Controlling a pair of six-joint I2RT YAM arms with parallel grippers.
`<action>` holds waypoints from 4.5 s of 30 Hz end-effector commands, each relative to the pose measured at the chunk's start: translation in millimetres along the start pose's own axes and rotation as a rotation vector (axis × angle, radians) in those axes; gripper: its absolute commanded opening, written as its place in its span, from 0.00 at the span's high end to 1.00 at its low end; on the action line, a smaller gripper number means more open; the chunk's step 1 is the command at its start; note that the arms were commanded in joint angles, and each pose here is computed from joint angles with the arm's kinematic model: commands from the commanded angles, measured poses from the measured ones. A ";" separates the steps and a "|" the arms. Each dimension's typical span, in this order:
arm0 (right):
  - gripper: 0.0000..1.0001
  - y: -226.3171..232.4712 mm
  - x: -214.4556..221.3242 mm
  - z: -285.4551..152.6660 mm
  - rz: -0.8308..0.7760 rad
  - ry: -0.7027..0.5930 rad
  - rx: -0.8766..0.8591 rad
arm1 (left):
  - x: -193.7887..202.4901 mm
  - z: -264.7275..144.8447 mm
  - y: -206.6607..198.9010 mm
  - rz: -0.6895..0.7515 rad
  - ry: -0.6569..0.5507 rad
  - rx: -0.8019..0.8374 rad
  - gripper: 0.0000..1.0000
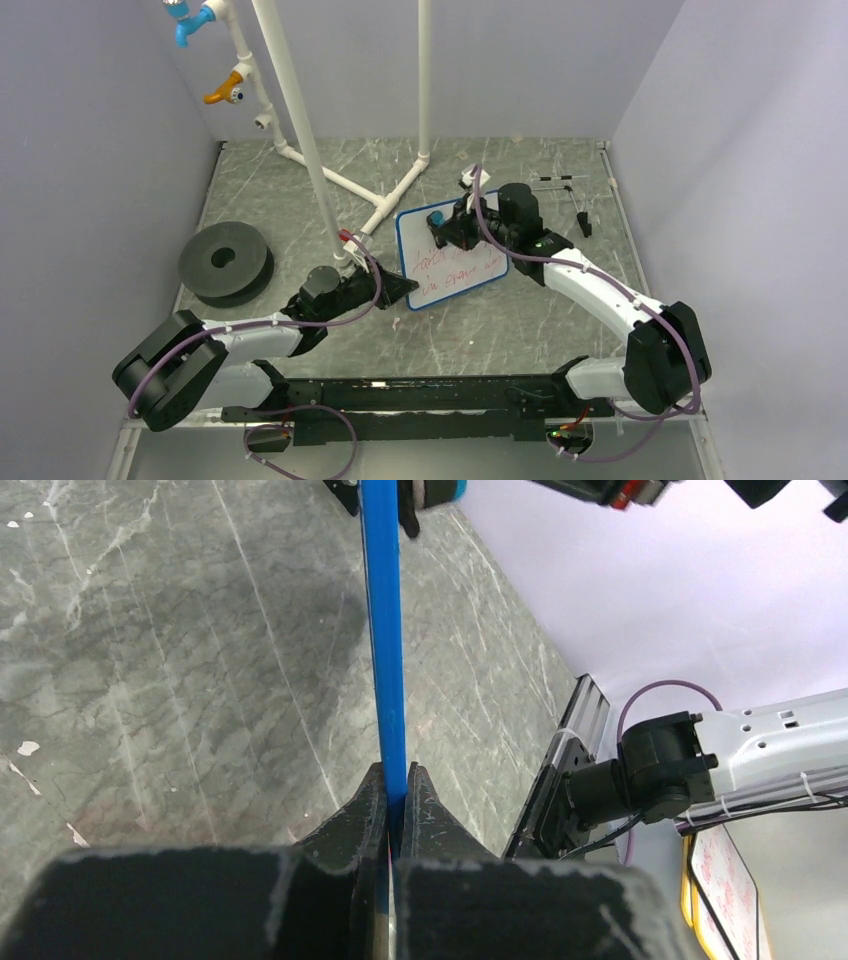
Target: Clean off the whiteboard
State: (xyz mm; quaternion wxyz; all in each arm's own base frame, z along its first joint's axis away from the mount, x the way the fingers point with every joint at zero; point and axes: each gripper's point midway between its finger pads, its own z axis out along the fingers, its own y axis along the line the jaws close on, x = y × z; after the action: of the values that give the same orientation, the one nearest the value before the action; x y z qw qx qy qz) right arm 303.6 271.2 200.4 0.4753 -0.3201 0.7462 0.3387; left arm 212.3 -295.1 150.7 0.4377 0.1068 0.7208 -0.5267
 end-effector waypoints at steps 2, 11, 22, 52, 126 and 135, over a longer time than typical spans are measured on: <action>1.00 -88.9 -0.7 -27.1 0.147 -0.074 0.307 | -64.9 -0.4 -64.9 0.077 -0.219 0.219 1.00; 1.00 -149.1 37.8 -43.1 0.265 -0.011 0.457 | -62.1 -1.0 -68.7 0.069 -0.219 0.255 1.00; 1.00 12.0 -22.5 -10.1 0.018 -0.063 -0.122 | -57.2 -5.7 -61.5 0.048 -0.242 0.247 1.00; 1.00 27.7 20.6 -13.2 -0.502 0.167 -0.165 | -57.7 -5.3 -60.1 0.031 -0.257 0.250 1.00; 1.00 75.8 87.5 0.6 -0.910 0.395 -0.178 | -71.0 -5.3 -72.6 0.013 -0.247 0.302 1.00; 1.00 29.9 32.1 10.1 -0.798 0.298 0.060 | -66.0 -6.2 -72.9 0.014 -0.225 0.311 1.00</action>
State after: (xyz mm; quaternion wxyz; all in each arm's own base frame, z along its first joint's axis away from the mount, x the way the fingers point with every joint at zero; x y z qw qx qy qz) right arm 241.1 290.2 146.3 0.4214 -0.6727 0.6063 0.0479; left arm 218.4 -291.1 146.7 0.4245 0.0622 0.7186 -0.5473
